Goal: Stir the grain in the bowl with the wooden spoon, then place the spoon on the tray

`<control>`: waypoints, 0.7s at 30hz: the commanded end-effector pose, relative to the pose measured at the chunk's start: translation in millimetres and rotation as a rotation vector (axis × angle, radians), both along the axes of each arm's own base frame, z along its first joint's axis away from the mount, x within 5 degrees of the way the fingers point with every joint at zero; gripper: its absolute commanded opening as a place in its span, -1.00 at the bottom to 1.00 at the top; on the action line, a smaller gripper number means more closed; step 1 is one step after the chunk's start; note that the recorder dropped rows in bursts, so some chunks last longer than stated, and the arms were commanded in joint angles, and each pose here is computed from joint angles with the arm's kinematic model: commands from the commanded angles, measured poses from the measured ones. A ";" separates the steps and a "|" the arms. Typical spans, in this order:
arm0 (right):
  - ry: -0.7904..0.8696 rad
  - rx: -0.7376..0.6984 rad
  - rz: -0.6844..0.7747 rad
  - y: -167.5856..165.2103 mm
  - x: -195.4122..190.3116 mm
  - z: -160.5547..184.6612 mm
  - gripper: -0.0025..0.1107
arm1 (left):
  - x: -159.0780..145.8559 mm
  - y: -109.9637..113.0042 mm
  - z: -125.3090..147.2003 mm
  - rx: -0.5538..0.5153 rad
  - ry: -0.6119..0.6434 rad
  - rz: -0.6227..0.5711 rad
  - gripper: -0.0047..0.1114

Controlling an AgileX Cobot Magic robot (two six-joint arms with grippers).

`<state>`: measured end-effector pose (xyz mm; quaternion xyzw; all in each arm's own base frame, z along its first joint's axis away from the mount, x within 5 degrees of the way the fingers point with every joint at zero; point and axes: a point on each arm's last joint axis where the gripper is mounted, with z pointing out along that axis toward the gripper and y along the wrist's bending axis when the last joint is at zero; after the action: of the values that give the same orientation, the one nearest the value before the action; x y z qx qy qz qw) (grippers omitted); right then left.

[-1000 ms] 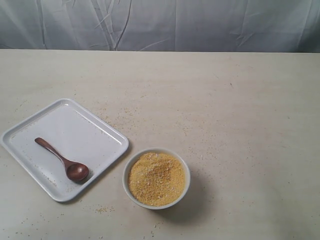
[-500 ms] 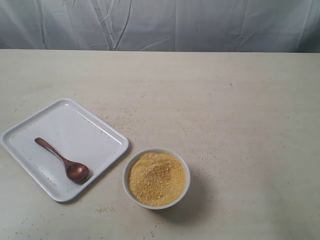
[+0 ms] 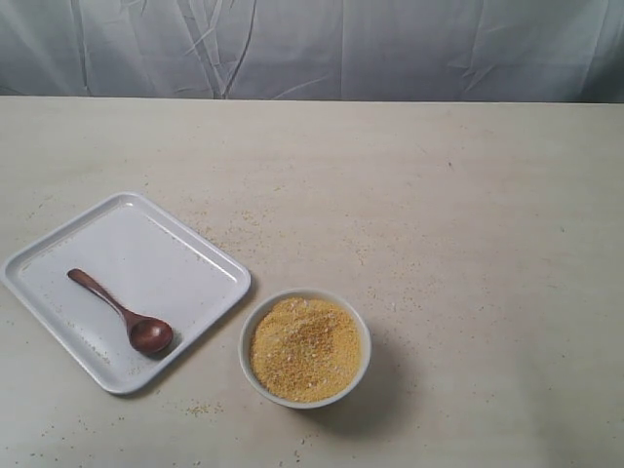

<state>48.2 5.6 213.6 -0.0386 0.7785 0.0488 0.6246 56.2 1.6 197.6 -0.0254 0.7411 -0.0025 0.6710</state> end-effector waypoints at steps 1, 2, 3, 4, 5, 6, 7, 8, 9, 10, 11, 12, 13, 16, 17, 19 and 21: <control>0.065 -0.006 0.003 0.8 3.5 -29.5 -0.93 | -0.1 0.2 -0.8 -0.001 -0.007 0.004 -0.92; 0.071 0.017 0.006 1.7 4.1 -33.9 -0.93 | -0.1 0.2 -0.8 -0.001 -0.007 0.004 -0.92; 0.064 0.027 0.007 2.1 4.2 -33.1 -0.93 | -0.1 0.2 -0.8 -0.001 -0.007 0.004 -0.92; 0.058 0.028 0.007 2.1 4.4 -32.6 -0.93 | -0.1 0.2 -0.8 -0.001 -0.007 0.004 -0.92; 0.058 0.028 0.007 2.1 4.4 -32.6 -0.93 | -0.1 0.2 -0.8 -0.001 -0.007 0.004 -0.92; 0.058 0.028 0.007 2.1 4.4 -32.6 -0.93 | -0.1 0.2 -0.8 -0.001 -0.007 0.004 -0.92; 0.058 0.028 0.007 2.1 4.4 -32.6 -0.93 | -0.1 0.2 -0.8 -0.001 -0.007 0.004 -0.92; 0.058 0.028 0.007 2.1 4.4 -32.6 -0.93 | -0.1 0.2 -0.8 -0.001 -0.007 0.004 -0.92; 0.058 0.028 0.007 2.1 4.4 -32.6 -0.93 | -0.1 0.2 -0.8 -0.001 -0.007 0.004 -0.92; 0.058 0.028 0.007 2.1 4.4 -32.6 -0.93 | -0.1 0.2 -0.8 -0.001 -0.007 0.004 -0.92; 0.058 0.028 0.007 2.1 4.4 -32.6 -0.93 | -0.1 0.2 -0.8 -0.001 -0.007 0.004 -0.92; 0.058 0.028 0.006 2.0 4.4 -32.6 -0.93 | -0.1 0.2 -0.8 -0.001 -0.007 0.004 -0.92; 0.058 0.028 0.000 1.7 4.4 -32.6 -0.93 | -0.1 0.2 -0.8 -0.001 -0.007 0.004 -0.92; 0.057 0.029 -0.005 1.5 4.5 -32.6 -0.93 | -0.1 0.2 -0.8 -0.001 -0.007 0.004 -0.92; 0.057 0.029 -0.005 1.5 4.5 -32.6 -0.93 | -0.1 0.2 -0.8 -0.001 -0.007 0.004 -0.92; 0.057 0.029 -0.005 1.5 4.5 -32.6 -0.93 | -0.1 0.2 -0.8 -0.001 -0.007 0.004 -0.92; 0.057 0.029 -0.005 1.5 4.5 -32.6 -0.93 | -0.1 0.2 -0.8 -0.001 -0.007 0.004 -0.92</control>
<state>52.5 7.4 180.2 -0.0278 0.8013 0.0615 0.5945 56.2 1.6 197.6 -0.0254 0.7411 -0.0025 0.6710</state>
